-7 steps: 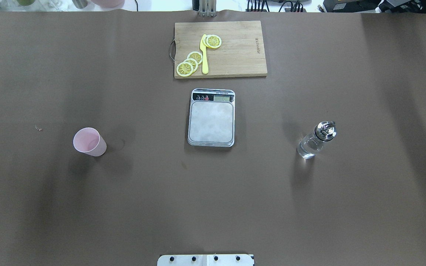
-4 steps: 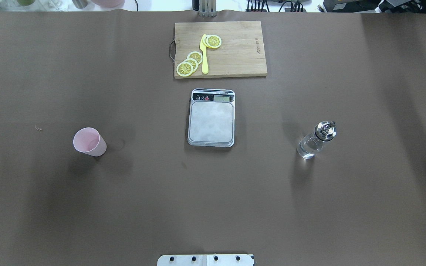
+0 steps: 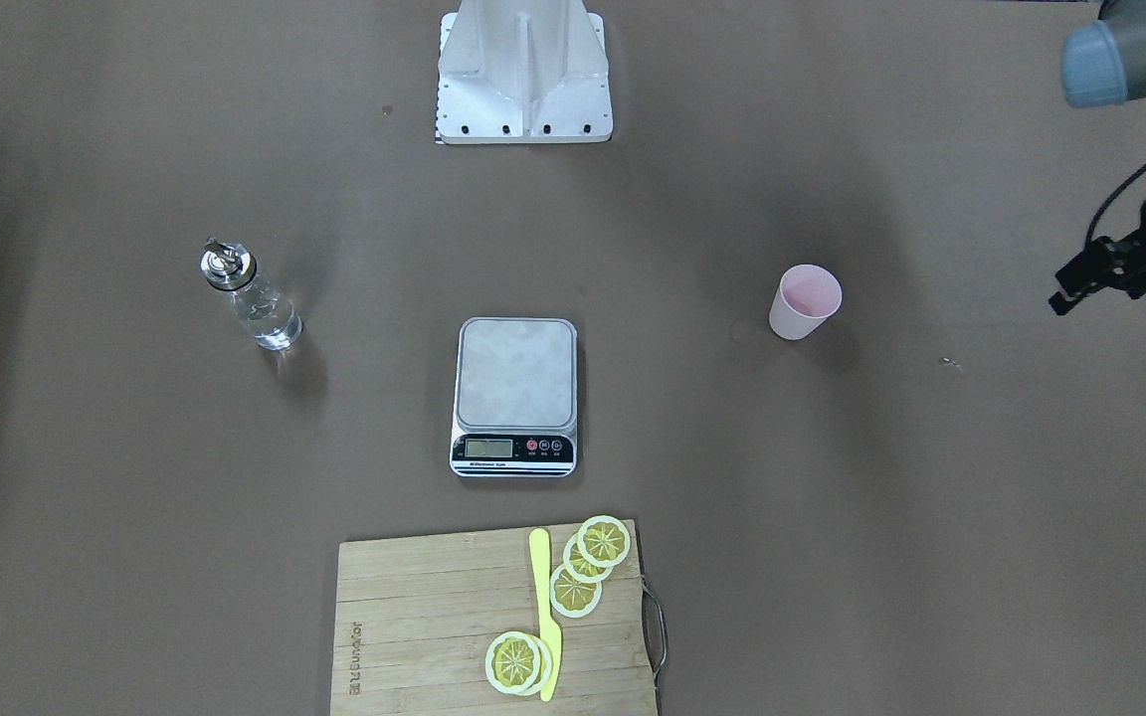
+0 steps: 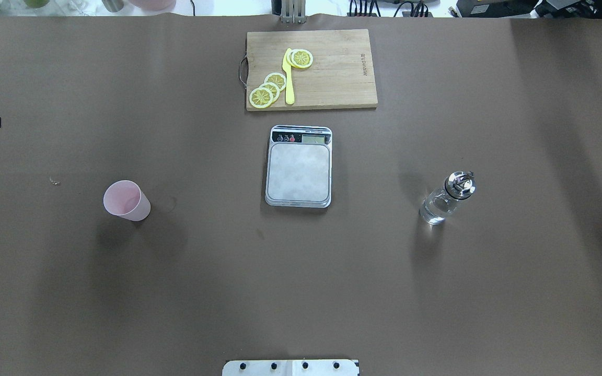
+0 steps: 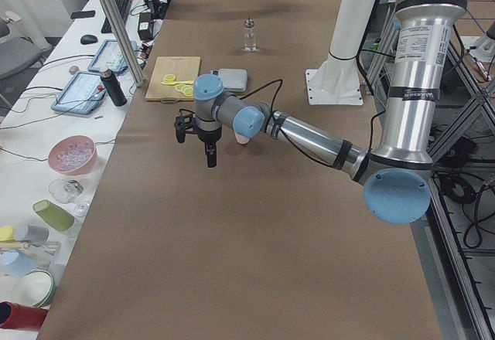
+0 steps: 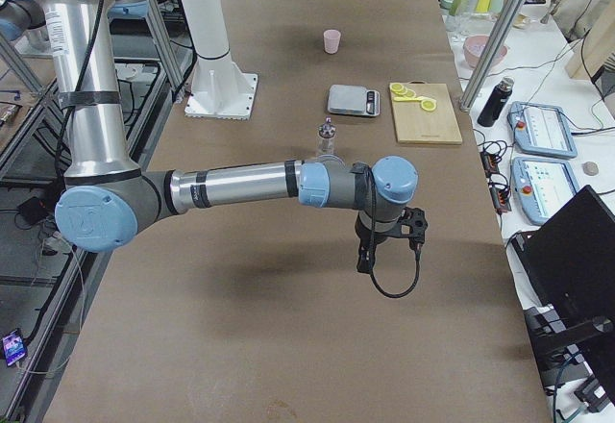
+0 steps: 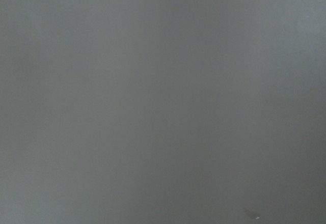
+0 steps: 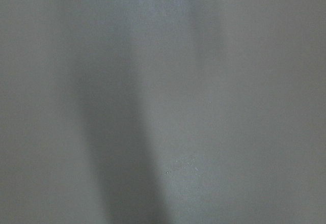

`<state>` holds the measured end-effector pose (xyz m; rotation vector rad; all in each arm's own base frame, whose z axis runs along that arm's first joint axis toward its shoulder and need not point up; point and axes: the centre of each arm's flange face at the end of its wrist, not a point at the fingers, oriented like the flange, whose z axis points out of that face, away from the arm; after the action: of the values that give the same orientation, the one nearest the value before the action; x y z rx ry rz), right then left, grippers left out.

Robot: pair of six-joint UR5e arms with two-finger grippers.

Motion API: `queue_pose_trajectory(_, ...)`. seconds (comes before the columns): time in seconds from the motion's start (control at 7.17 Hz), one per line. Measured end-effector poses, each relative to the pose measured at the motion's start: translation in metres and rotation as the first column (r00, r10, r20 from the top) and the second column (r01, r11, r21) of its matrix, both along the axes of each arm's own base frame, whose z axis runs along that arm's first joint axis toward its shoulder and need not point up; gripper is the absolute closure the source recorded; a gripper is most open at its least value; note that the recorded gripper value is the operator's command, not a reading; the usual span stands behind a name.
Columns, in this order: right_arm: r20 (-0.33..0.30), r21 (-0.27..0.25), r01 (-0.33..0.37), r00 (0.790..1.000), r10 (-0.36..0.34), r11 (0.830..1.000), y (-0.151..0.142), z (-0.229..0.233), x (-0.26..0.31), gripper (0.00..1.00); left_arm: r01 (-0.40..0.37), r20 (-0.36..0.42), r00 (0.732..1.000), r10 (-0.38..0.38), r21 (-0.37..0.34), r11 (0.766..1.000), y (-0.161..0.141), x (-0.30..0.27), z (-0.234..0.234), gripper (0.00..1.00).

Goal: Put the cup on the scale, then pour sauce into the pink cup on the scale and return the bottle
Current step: 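Reach the left gripper down to the pink cup and grasp it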

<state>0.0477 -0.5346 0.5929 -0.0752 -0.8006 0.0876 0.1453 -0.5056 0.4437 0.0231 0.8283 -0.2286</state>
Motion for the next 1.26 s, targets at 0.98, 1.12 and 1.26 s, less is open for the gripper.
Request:
queue_pose_trajectory(0.98, 0.002, 0.003, 0.002, 1.0, -0.002, 1.0, -0.001, -0.001, -0.001, 0.0, -0.026, -0.027, 0.999, 0.026, 0.025, 0.999, 0.056, 0.181, -0.039, 0.11)
queue_pose_trajectory(1.12, 0.002, 0.003, 0.002, 1.0, -0.002, 1.0, -0.001, -0.001, -0.001, 0.0, -0.035, -0.021, 0.999, 0.035, 0.019, 0.999, 0.055, 0.189, -0.035, 0.16)
queue_pose_trajectory(1.26, 0.002, 0.003, 0.002, 1.0, -0.002, 1.0, -0.001, -0.001, -0.001, 0.0, -0.047, -0.018, 0.999, 0.048, 0.015, 0.999, 0.058, 0.197, -0.033, 0.28)
